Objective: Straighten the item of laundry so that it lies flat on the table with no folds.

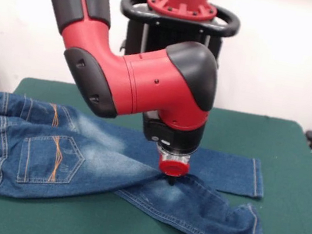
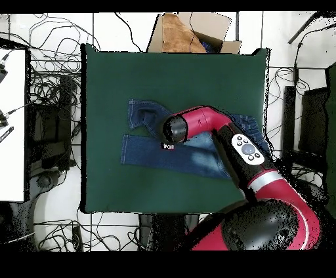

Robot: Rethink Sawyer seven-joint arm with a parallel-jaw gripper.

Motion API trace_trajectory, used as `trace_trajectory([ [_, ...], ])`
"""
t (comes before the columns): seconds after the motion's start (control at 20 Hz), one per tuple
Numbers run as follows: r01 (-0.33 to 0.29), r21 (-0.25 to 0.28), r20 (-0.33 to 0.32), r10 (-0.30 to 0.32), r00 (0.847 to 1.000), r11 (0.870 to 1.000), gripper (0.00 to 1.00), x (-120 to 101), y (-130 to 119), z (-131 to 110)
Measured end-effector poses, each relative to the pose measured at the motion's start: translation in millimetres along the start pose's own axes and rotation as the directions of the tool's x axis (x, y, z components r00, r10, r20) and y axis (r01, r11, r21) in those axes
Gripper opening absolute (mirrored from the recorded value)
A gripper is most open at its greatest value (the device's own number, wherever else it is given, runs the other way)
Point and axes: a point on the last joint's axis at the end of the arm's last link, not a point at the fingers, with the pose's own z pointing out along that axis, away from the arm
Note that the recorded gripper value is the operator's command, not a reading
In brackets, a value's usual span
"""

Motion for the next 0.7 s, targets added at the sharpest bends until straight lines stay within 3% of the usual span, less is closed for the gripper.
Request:
trace_trajectory([
  [0.7,-0.019,0.003,0.029,0.019,0.999,1.000,0.00,9.0,-4.6,-10.3],
])
